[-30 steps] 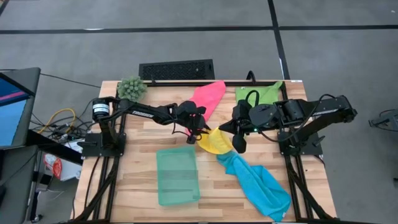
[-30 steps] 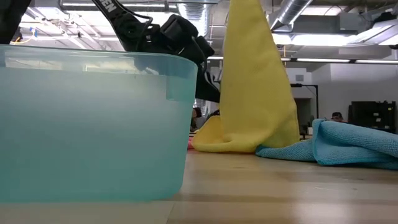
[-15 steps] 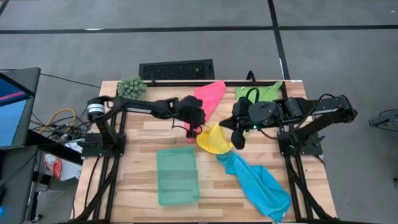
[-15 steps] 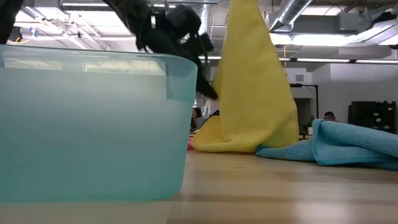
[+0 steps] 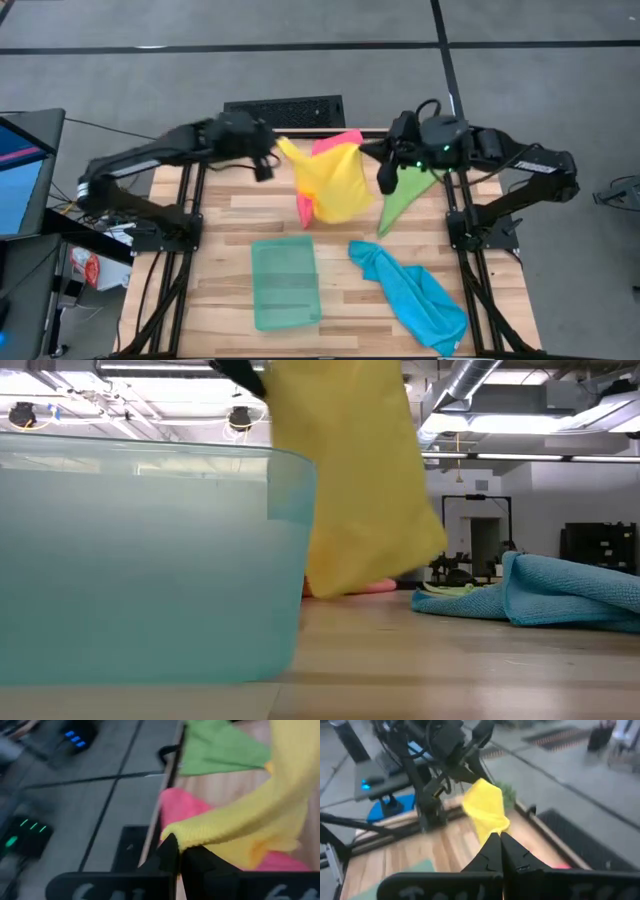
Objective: Fold microfiber towels
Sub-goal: Fold the yellow towel
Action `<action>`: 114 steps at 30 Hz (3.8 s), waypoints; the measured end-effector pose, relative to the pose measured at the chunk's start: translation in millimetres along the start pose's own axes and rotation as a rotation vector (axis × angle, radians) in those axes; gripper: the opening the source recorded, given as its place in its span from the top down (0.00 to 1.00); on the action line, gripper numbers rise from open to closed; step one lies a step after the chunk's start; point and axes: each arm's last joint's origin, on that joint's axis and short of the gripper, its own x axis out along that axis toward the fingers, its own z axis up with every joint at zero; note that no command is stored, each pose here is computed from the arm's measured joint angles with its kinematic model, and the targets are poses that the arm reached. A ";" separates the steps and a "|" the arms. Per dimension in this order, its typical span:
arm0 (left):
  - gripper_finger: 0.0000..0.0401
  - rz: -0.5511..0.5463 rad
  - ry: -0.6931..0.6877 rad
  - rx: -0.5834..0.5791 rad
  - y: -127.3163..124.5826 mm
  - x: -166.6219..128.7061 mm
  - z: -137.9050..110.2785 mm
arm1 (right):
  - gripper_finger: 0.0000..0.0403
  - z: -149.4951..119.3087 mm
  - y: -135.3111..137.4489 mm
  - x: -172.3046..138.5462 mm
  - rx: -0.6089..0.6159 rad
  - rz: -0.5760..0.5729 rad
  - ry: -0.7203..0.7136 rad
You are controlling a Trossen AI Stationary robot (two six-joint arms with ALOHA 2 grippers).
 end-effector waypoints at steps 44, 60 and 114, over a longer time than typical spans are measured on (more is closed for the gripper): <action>1.00 0.458 0.386 -0.283 126.1 -31.2 -49.4 | 0.99 12.7 -116.7 163.4 -0.190 -0.188 -0.246; 1.00 0.179 0.543 -0.473 7.3 -29.4 -148.7 | 1.00 -70.2 -59.1 181.3 -0.147 0.085 0.188; 1.00 0.217 0.563 -0.760 -81.5 20.2 -177.2 | 1.00 -157.3 -119.6 195.2 0.119 0.231 0.332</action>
